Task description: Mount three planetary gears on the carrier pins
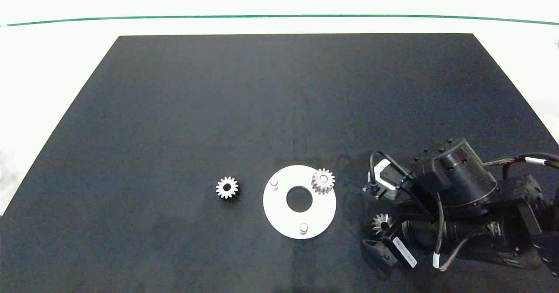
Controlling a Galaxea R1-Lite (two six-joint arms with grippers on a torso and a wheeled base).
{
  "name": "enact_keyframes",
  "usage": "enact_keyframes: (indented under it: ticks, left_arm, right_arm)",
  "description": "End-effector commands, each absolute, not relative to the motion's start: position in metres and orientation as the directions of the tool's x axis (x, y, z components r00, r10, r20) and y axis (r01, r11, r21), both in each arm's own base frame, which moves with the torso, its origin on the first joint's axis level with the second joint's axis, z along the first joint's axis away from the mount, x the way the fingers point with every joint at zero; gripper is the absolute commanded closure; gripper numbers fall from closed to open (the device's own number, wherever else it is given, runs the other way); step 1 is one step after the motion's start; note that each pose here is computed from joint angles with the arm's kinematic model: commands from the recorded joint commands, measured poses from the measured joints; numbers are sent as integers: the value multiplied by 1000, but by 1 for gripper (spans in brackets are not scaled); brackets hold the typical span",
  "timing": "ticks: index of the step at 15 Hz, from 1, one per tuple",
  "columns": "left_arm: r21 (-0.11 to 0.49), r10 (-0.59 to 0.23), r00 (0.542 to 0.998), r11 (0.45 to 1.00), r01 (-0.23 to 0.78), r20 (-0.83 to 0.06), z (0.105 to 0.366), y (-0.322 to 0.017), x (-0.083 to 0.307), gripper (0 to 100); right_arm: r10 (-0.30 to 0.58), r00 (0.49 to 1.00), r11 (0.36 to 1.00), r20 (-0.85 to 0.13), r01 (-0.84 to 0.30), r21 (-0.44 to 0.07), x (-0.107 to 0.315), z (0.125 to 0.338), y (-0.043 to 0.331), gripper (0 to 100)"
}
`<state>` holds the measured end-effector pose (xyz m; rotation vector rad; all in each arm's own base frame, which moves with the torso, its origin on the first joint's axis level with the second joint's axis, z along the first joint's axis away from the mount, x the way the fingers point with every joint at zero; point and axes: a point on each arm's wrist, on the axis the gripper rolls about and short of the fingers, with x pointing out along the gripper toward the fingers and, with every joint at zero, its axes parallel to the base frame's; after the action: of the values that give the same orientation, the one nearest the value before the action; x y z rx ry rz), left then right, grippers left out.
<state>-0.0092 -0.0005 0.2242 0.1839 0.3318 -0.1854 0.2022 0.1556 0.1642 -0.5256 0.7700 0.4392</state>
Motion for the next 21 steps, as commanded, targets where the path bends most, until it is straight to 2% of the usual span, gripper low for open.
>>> enact_keyframes:
  ticks: [1, 21]
  left_arm:
    - [148, -150, 927, 966, 211, -343, 223, -1, -9, 0]
    - [148, -150, 927, 966, 212, -345, 223, -1, -9, 0]
  right_arm:
    - [175, 636, 782, -751, -553, -286, 203, 163, 156, 7]
    - [182, 635, 777, -751, -560, -286, 202, 163, 159, 48]
